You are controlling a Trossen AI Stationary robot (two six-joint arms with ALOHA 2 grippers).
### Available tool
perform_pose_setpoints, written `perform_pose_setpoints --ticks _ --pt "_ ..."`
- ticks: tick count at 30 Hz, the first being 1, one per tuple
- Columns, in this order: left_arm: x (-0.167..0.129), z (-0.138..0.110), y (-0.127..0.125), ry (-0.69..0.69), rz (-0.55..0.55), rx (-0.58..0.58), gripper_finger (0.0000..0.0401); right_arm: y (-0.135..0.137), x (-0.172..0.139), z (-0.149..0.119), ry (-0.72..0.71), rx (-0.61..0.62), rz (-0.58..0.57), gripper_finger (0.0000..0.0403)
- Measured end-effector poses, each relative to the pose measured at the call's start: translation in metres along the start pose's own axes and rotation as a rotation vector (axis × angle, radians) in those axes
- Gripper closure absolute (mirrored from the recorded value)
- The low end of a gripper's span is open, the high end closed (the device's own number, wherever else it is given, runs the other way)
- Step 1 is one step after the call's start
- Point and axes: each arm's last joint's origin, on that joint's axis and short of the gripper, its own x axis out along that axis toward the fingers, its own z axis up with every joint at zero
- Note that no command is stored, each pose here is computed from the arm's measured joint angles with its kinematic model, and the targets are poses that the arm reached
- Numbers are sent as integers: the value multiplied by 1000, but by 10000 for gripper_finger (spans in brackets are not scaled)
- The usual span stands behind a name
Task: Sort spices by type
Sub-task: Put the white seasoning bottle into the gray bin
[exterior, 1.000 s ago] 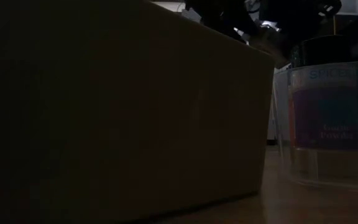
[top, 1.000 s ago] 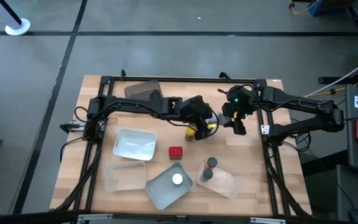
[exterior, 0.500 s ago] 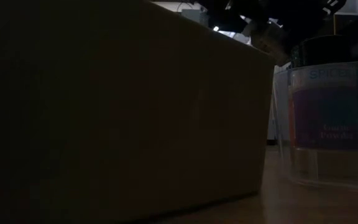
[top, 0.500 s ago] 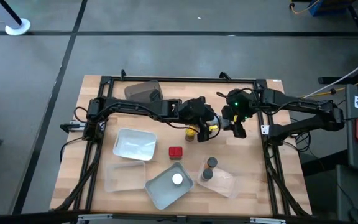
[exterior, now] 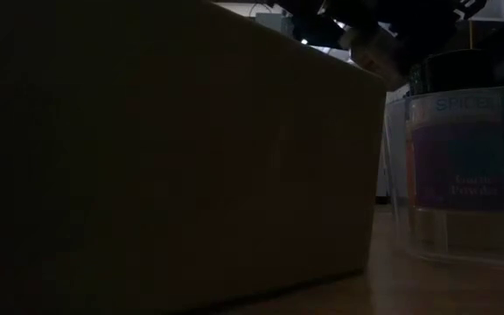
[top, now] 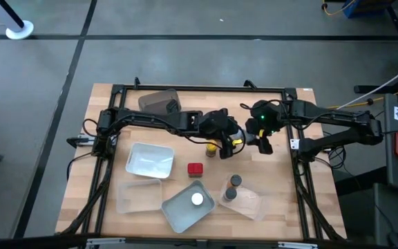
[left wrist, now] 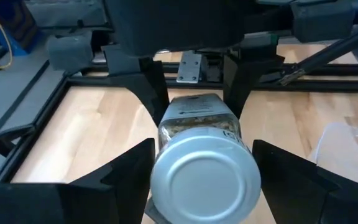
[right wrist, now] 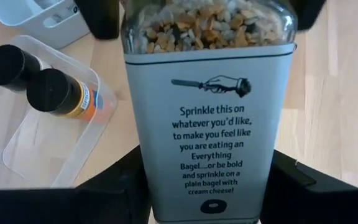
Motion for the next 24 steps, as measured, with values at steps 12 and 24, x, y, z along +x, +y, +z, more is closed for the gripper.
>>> perform_pose_setpoints --ticks 12,24 --pt "8 -6 -1 18 1 -4 148 -1 0 6 -56 -19 -12 194" --pt "10 -5 1 -2 7 -20 218 -1 0 5 -54 -21 -18 194"
